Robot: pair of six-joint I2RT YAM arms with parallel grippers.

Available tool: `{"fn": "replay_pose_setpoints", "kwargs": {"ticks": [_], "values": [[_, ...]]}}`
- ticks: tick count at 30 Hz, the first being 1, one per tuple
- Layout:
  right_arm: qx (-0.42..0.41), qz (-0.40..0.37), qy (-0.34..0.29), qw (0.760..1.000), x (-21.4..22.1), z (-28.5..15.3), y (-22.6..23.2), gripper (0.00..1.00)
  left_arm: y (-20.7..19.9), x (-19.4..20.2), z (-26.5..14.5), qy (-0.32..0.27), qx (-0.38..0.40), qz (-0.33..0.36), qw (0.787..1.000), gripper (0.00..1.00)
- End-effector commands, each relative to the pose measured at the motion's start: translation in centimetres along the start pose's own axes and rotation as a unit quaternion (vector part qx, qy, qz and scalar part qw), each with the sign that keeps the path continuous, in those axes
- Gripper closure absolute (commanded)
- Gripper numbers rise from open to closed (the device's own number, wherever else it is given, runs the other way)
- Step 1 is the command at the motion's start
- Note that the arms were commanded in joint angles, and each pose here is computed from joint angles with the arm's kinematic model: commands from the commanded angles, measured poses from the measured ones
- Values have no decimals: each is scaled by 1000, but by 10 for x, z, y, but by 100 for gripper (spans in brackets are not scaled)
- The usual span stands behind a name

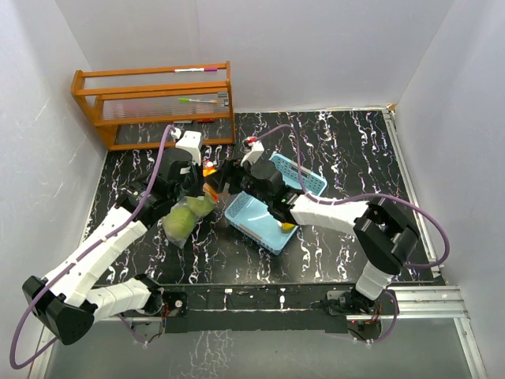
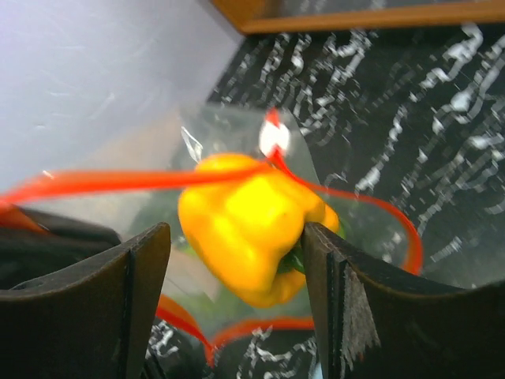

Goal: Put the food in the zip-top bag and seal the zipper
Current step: Place the fake vegetable in the zipper food storage bag.

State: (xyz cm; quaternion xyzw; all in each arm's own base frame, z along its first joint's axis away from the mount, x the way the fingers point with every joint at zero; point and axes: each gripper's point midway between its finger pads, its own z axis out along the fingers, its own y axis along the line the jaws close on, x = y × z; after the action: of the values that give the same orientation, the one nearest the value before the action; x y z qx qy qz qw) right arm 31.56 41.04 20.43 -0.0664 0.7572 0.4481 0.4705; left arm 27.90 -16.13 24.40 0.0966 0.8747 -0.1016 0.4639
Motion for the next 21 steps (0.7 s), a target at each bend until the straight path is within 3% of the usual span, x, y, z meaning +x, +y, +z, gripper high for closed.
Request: {"fn": "replay_pose_setpoints", "kwargs": {"ticks": [1, 8, 16, 21], "values": [[-84, 5, -51, 995, -44, 13, 51, 32, -10, -15, -10, -35, 31, -19, 999, 100], [-127, 28, -22, 991, -25, 15, 60, 34, -10, -2, -2, -22, 31, -19, 999, 100], [-176, 48, 2, 983, -11, -22, 64, 34, 10, 5, 2, -38, -14, -12, 999, 100], [-143, 36, -15, 989, -18, -42, 49, 33, 14, -9, -10, -62, -21, -16, 998, 100]]}}
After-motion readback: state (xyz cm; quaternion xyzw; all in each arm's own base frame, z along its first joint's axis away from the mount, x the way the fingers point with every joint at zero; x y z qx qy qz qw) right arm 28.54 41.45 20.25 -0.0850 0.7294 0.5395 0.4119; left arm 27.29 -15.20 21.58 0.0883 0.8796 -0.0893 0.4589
